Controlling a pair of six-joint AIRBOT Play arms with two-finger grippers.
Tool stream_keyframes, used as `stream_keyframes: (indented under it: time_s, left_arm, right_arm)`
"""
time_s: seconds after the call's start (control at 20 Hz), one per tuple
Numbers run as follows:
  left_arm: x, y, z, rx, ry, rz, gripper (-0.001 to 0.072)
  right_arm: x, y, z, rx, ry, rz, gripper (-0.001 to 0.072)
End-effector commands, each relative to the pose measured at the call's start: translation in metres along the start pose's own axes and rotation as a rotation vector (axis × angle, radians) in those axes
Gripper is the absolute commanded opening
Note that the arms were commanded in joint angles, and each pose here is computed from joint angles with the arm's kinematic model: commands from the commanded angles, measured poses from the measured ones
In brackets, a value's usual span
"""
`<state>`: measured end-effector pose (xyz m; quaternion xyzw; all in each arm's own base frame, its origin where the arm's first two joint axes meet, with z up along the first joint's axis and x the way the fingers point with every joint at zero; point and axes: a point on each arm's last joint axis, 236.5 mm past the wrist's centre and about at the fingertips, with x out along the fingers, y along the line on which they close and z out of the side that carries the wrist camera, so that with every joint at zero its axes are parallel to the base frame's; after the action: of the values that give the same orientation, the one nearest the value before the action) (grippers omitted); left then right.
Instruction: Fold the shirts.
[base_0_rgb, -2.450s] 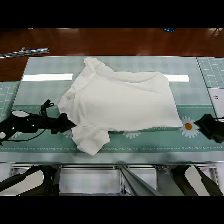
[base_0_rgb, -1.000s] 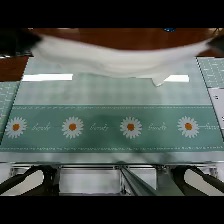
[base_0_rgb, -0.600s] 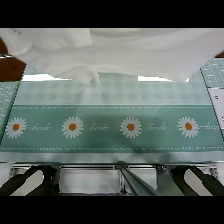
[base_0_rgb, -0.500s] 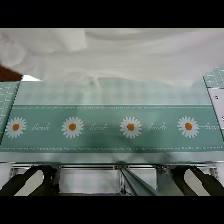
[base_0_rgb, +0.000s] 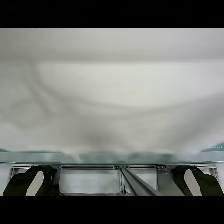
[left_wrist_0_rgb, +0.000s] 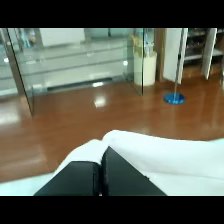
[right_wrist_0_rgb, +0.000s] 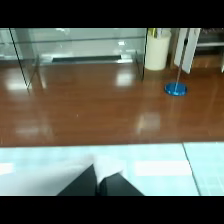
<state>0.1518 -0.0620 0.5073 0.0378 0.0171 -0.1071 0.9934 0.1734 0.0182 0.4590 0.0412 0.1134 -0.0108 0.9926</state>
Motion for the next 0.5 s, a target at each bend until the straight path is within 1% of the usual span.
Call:
stream_keyframes:
  time_s: [0.0,0.1,0.25,0.35,0.45]
  left_arm:
    - [0.01,0.005,-0.039,-0.048,0.128,-0.008,0.0016]
    - [0.049,0.015,-0.088,-0.146,0.282,-0.006,0.0017]
    - [0.112,0.026,-0.184,-0.26,0.534,-0.013,0.0017]
    - [0.155,0.029,-0.238,-0.34,0.61,-0.029,0.0017]
    - [0.2,0.039,-0.284,-0.405,0.65,-0.009,0.0017]
  right_arm:
    - [0.014,-0.008,-0.039,0.041,0.121,-0.015,0.003]
    - [0.042,-0.011,-0.067,0.078,0.218,0.016,0.003]
    - [0.092,-0.011,-0.123,0.138,0.38,0.089,0.003]
    - [0.133,-0.021,-0.162,0.187,0.463,0.105,0.003]
    - [0.179,-0.032,-0.2,0.239,0.524,0.121,0.003]
